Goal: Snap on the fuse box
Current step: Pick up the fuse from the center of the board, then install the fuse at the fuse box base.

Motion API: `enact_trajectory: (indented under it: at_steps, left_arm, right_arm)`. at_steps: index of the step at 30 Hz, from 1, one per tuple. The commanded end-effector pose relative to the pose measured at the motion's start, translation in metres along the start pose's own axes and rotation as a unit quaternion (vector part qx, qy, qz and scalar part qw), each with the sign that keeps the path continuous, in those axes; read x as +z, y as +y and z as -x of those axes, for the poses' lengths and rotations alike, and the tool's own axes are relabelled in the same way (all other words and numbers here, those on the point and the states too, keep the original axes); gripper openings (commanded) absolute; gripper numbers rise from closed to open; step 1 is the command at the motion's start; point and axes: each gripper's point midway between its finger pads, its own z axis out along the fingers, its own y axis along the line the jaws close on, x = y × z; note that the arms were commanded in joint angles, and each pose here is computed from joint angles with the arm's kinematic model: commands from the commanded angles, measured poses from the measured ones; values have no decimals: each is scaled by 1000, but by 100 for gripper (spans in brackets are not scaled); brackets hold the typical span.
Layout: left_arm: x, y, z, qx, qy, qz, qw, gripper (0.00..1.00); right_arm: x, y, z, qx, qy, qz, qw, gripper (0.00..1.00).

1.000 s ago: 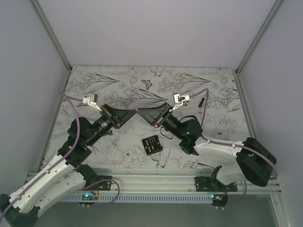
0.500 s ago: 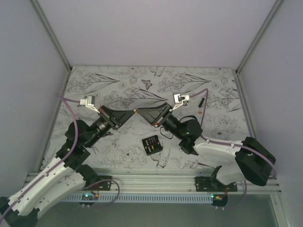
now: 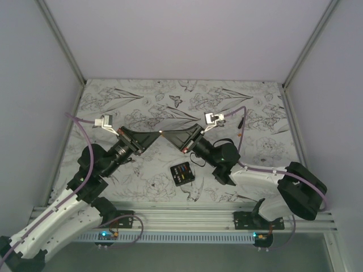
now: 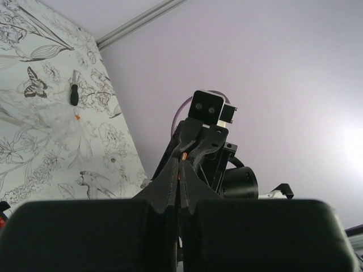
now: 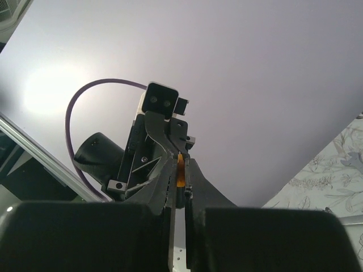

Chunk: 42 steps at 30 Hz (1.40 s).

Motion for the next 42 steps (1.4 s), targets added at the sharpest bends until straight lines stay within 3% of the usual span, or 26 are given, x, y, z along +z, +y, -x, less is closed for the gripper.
enact_trajectory:
  at_steps: [1,4,9,14,19,25,35,42]
  left_arm:
    - [0,-6,3,9,-11,-18,1000,0]
    - [0,1,1,18,-11,-11,1000,0]
    - [-4,37,-10,38,-8,26,999,21]
    - [-15,80,-27,72,21,89,993,30]
    - [-28,114,-40,130,62,141,979,41]
    - [-45,162,-51,188,104,223,951,54]
    - [-56,213,-56,242,139,299,912,81]
    - [-75,237,-40,249,115,378,884,99]
  right_arm:
    - [8,19,2,2,-3,31,1000,2]
    - [5,18,3,-9,-2,23,1000,0]
    - [-1,-1,1,-53,24,-44,997,0]
    - [-21,-36,0,-104,71,-161,979,0]
    - [-56,-73,-1,-163,142,-290,932,0]
    - [-96,-111,-8,-200,231,-413,858,0]
    - [-150,-148,-25,-206,334,-527,754,0]
    - [-163,-167,-46,-229,390,-577,680,0]
